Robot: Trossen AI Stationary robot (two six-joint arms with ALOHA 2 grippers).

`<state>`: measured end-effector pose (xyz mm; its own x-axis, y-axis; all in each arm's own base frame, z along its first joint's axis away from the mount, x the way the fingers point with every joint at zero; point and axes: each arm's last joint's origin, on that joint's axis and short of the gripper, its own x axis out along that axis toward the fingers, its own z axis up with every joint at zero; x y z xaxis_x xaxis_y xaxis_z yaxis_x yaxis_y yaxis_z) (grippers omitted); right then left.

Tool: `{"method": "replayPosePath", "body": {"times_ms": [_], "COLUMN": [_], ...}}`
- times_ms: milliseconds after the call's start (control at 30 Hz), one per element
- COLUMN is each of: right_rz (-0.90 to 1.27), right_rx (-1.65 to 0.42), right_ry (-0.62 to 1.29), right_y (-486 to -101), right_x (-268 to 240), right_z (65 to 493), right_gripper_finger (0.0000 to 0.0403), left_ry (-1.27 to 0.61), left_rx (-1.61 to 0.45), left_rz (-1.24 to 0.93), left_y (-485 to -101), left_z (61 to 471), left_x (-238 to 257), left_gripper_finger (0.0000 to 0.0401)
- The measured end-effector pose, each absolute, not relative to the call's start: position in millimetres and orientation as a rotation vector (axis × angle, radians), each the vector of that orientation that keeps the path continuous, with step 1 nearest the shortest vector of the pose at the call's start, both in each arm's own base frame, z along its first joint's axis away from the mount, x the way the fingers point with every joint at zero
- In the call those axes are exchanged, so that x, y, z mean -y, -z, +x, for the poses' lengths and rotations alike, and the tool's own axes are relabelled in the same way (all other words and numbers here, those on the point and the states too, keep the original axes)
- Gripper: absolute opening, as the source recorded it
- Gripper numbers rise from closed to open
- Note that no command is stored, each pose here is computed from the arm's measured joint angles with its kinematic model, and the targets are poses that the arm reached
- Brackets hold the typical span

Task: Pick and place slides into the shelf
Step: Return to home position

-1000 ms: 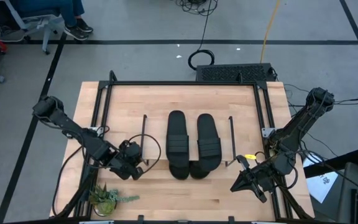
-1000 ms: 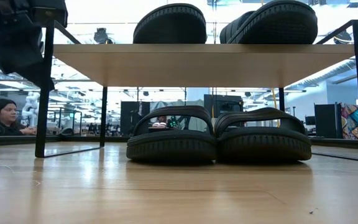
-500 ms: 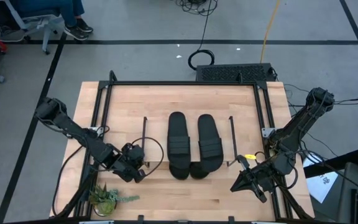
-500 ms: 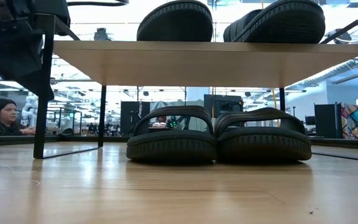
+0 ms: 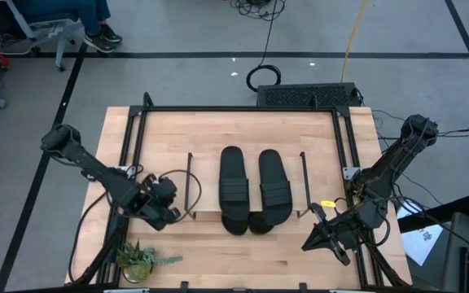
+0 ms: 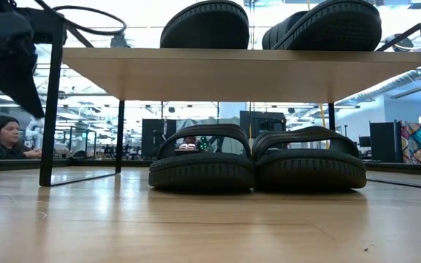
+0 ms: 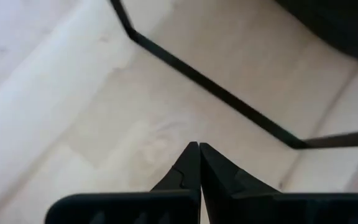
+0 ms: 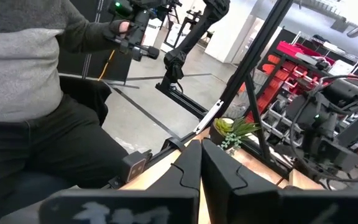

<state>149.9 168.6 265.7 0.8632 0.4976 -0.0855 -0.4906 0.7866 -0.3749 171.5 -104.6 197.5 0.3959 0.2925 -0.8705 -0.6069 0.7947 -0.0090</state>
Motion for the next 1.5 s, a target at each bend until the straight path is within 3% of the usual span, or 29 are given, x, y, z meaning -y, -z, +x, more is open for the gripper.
{"method": "replayPosePath", "body": {"times_ms": [267, 433, 567, 767, 1000, 1200, 1500], "right_rz": [-0.413, -0.402, -0.368, -0.259, -0.133, -0.016, 0.019], "right_rx": [0.048, 0.025, 0.057, 0.104, 0.157, 0.135, 0.088], "right_ry": [-0.468, -0.359, -0.421, -0.397, -0.408, -0.277, -0.307], "right_y": [-269.5, -271.5, -280.5, -295.7, -307.5, -311.9, -316.6], "right_x": [-160.3, -137.4, -110.8, -64.5, -12.5, 25.6, 20.9], "right_z": [159.1, 175.7, 182.5, 185.7, 183.7, 171.6, 125.6], "right_gripper_finger": [0.0, 0.0, 0.0, 0.0, 0.0, 0.0, 0.0], "left_ry": [-0.617, -0.616, -0.567, -0.429, -0.047, -0.097, -0.178], "left_rx": [-0.782, -0.571, -0.443, -0.28, 0.05, 0.062, 0.017], "left_rz": [-0.252, -0.003, 0.141, 0.281, 0.454, 0.517, 0.302], "left_y": [-230.6, -253.6, -273.2, -307.1, -346.0, -349.6, -340.3], "left_z": [150.2, 141.0, 142.0, 152.1, 172.0, 178.0, 140.8], "left_x": [82.6, 70.2, 69.7, 75.6, 77.3, 52.0, 24.0], "left_gripper_finger": [0.0, 0.0, 0.0, 0.0, 0.0, 0.0, 0.0]}}
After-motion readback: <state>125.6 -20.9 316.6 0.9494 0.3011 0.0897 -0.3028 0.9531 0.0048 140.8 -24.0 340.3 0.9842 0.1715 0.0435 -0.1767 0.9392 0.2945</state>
